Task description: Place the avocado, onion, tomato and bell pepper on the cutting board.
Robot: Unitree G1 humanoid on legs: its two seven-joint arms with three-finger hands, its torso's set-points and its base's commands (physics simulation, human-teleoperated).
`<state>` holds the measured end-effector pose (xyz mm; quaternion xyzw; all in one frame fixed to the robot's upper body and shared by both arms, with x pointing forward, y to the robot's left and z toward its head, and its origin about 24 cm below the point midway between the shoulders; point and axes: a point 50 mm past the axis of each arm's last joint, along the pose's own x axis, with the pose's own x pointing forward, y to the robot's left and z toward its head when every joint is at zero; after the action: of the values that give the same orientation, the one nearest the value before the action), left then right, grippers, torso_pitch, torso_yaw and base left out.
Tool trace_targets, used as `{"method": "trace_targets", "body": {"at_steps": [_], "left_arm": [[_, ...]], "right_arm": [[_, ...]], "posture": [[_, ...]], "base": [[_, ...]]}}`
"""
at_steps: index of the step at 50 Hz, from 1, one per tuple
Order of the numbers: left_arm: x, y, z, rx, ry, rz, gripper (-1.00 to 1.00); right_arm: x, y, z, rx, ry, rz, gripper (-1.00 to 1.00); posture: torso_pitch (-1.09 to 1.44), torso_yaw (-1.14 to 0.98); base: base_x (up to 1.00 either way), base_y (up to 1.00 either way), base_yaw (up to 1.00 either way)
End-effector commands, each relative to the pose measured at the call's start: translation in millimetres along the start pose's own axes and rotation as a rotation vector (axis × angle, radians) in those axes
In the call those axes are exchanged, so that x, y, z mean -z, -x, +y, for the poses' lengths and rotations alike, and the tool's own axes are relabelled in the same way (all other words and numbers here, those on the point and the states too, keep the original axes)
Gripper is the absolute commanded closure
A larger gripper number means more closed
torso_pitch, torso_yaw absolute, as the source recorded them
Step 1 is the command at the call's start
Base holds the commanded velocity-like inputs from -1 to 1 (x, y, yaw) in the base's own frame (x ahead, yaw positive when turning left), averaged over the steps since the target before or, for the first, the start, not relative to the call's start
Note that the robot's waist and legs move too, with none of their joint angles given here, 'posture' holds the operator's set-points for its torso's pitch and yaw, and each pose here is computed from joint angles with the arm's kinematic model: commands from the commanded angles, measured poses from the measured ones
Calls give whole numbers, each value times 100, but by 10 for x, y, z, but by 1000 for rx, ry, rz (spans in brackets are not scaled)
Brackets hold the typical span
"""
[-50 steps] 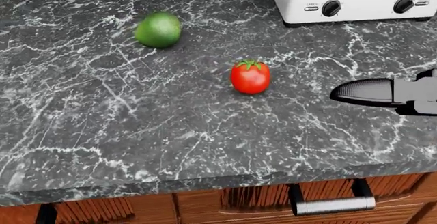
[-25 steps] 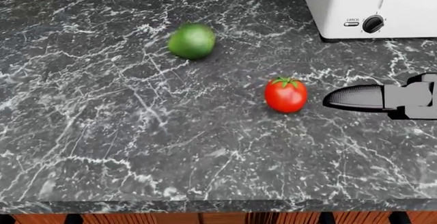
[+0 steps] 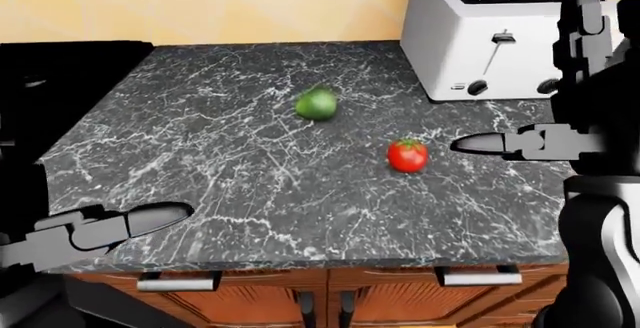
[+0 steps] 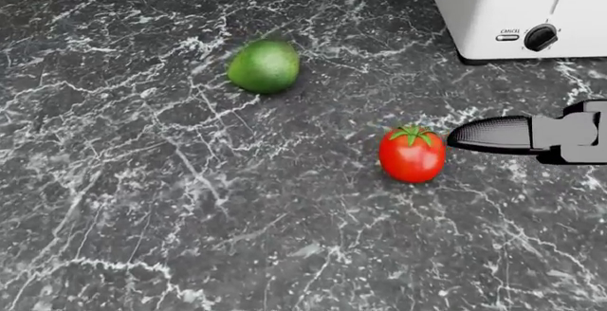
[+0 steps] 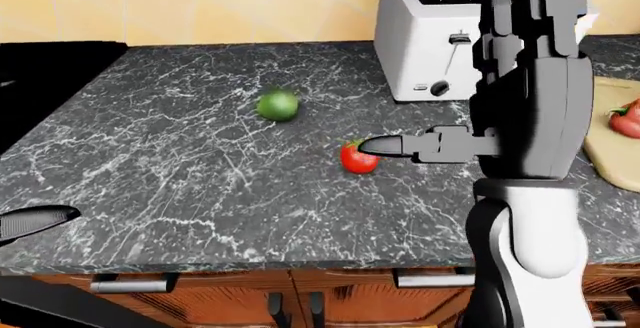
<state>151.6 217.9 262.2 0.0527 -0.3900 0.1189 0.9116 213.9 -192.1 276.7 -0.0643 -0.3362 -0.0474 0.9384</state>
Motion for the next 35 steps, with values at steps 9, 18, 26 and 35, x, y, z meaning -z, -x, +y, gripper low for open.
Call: {"method": "trace_targets", "body": {"at_steps": [9, 18, 26, 35], "left_arm": [[-74, 1, -15, 14, 1, -50, -100], [-81, -3, -8, 13, 1, -52, -100], [-83, -1, -7, 13, 0, -53, -100], [-84, -2, 0, 10, 0, -53, -100]], "right_arm": [[-99, 1, -19, 11, 5, -74, -100], [-70, -15, -1, -3, 12, -50, -100], [-59, -31, 8, -8, 39, -37, -100], [-67, -191, 50, -69, 86, 15, -100]], "posture": [[0, 0], [0, 0], [0, 0], [0, 0]], "base": [[0, 0, 0], [0, 0, 0], [0, 0, 0], [0, 0, 0]]}}
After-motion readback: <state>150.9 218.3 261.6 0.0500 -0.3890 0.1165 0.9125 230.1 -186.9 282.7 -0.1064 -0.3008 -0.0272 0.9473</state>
